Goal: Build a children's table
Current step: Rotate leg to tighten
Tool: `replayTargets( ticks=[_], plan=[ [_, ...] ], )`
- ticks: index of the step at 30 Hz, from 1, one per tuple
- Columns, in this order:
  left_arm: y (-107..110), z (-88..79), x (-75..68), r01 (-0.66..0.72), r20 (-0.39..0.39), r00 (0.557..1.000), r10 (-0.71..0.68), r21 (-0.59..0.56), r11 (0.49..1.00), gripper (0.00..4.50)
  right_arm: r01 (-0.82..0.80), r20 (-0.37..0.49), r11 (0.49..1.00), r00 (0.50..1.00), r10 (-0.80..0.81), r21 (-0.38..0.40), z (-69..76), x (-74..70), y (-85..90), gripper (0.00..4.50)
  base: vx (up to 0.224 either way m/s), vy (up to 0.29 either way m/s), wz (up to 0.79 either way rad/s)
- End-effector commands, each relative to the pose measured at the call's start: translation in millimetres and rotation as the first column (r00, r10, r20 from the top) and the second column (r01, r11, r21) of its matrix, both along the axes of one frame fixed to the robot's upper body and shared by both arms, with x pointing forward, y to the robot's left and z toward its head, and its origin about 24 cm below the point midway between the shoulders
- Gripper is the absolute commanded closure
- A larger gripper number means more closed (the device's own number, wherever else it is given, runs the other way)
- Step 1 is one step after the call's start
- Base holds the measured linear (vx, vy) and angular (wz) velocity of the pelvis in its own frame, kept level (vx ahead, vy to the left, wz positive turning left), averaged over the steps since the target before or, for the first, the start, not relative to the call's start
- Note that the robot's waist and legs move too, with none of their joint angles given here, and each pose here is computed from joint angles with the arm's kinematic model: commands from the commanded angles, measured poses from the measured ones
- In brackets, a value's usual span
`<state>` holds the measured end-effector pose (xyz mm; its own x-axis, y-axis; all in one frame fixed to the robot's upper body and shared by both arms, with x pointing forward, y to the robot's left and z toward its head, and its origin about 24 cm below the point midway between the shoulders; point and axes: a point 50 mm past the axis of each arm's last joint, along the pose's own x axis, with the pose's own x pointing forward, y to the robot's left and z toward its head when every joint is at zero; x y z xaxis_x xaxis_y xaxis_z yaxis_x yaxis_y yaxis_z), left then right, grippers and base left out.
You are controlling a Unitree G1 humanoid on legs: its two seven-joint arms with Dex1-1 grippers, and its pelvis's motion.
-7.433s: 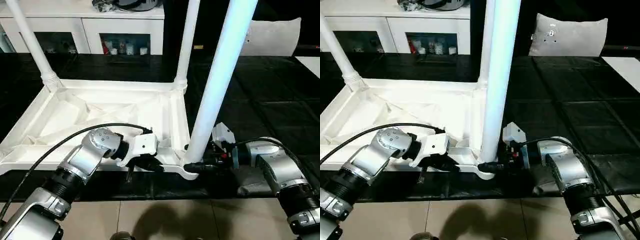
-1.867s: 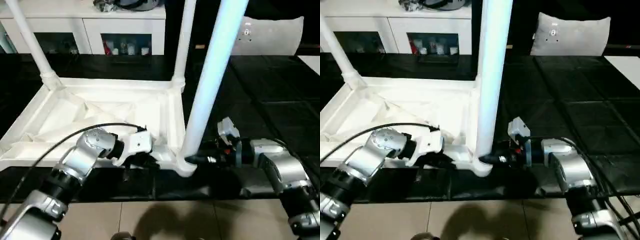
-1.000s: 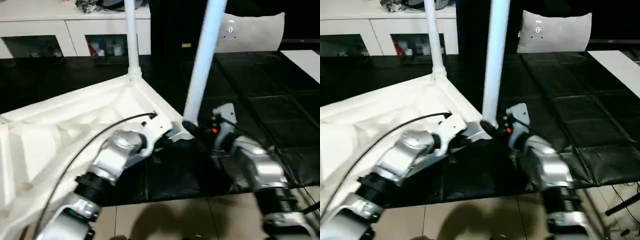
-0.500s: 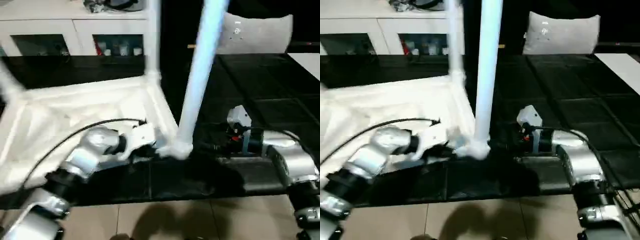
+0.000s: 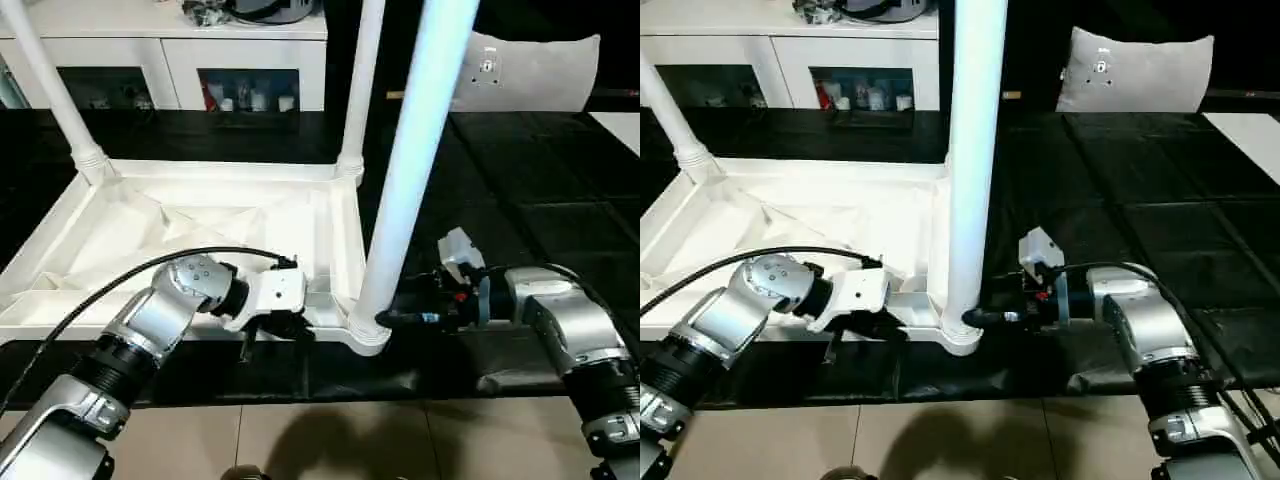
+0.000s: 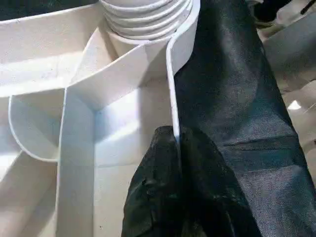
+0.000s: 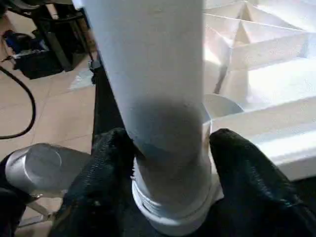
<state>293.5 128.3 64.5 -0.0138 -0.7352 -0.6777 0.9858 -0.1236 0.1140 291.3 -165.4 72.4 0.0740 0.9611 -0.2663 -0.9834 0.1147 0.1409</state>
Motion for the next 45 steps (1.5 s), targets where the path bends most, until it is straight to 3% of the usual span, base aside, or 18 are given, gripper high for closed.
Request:
replayTargets(
  ticks=[1, 5, 14, 17, 22, 23, 25, 27, 30, 32, 34, 35, 38, 41, 45],
  plan=[
    [-10.7, -1.5, -7.2, 0.118, -0.019, 0.993, -0.118, 0.024, 0.993, 4.50, -0.022, -0.002, 1.000, 1.000, 0.022, 0.010, 0.5, -0.8, 1.9, 2.29, 0.000, 0.000, 0.00],
    [-10.4, -2.2, -7.4, 0.124, -0.021, 0.992, -0.124, 0.023, 0.992, 4.50, -0.028, -0.009, 0.999, 1.000, 0.028, 0.019, 0.2, -0.8, 3.7, 2.54, 0.000, 0.000, 0.00],
    [-10.4, -4.2, -8.4, 0.072, -0.053, 0.996, -0.073, -0.013, 0.997, 4.50, -0.061, -0.065, 0.996, 0.996, 0.065, 0.060, -4.1, -9.5, 9.1, 2.61, 0.000, 0.000, 0.00],
    [-14.6, -3.2, -5.3, -0.018, -0.071, 0.997, 0.014, -0.052, 0.998, 4.50, -0.021, -0.078, 0.996, 0.997, 0.028, 0.089, -4.4, -10.6, 12.7, 2.61, 0.000, 0.000, 0.00],
    [-25.7, -1.3, 2.2, -0.199, -0.080, 0.978, 0.191, -0.110, 0.974, 4.50, 0.173, -0.061, 0.983, 0.984, -0.169, 0.063, -10.7, -0.9, 23.6, 2.61, 0.000, 0.000, 0.00],
    [-37.3, 0.7, 7.3, -0.329, -0.094, 0.944, 0.318, -0.162, 0.930, 4.50, 0.380, -0.055, 0.922, 0.925, -0.377, 0.069, -16.7, 12.2, 35.4, 2.61, 0.000, 0.000, 0.00],
    [-41.6, 1.2, 9.2, -0.372, -0.096, 0.928, 0.360, -0.174, 0.912, 4.50, 0.445, -0.059, 0.893, 0.895, -0.442, 0.070, -19.2, 16.0, 40.5, 2.61, 0.000, 0.000, 0.00],
    [-54.4, 3.1, 15.3, -0.475, -0.097, 0.880, 0.465, -0.198, 0.857, 4.50, 0.598, -0.083, 0.799, 0.801, -0.592, 0.063, -25.4, 25.3, 53.0, 2.61, 0.000, 0.000, 0.00],
    [-66.1, 6.4, 22.0, -0.555, -0.085, 0.830, 0.551, -0.224, 0.801, 4.50, 0.730, -0.094, 0.682, 0.682, -0.725, 0.042, -29.6, 34.7, 58.7, 2.62, 0.000, 0.000, 0.00],
    [-73.6, 9.5, 27.6, -0.602, -0.060, 0.792, 0.607, -0.244, 0.760, 4.50, 0.763, -0.093, 0.644, 0.647, -0.757, 0.055, -30.1, 37.3, 63.4, 2.62, 0.000, 0.000, 0.00],
    [-75.5, 10.2, 28.5, -0.605, -0.049, 0.788, 0.614, -0.248, 0.757, 4.50, 0.759, -0.105, 0.647, 0.651, -0.751, 0.078, -29.0, 36.6, 65.4, 2.62, 0.000, 0.000, 0.00],
    [-76.8, 10.9, 28.5, -0.606, -0.040, 0.786, 0.617, -0.246, 0.756, 4.50, 0.761, -0.104, 0.642, 0.649, -0.754, 0.095, -27.6, 35.9, 66.4, 2.06, 0.000, 0.000, 0.00],
    [-76.0, 11.2, 29.0, -0.607, -0.011, 0.783, 0.622, -0.234, 0.760, 4.50, 0.758, -0.095, 0.641, 0.651, -0.753, 0.119, -25.8, 33.2, 64.3, 1.86, 0.000, 0.000, 0.00],
    [-66.7, 7.8, 31.1, -0.600, 0.037, 0.785, 0.619, -0.208, 0.773, 4.50, 0.738, -0.056, 0.659, 0.671, -0.739, 0.148, -23.2, 30.9, 50.6, 1.48, 0.000, 0.000, 0.00],
    [-52.1, 1.6, 31.4, -0.547, 0.090, 0.820, 0.565, -0.166, 0.820, 4.50, 0.638, 0.024, 0.753, 0.760, -0.649, 0.162, -16.2, 23.7, 24.6, 1.12, 0.000, 0.000, 0.00]
  ],
)
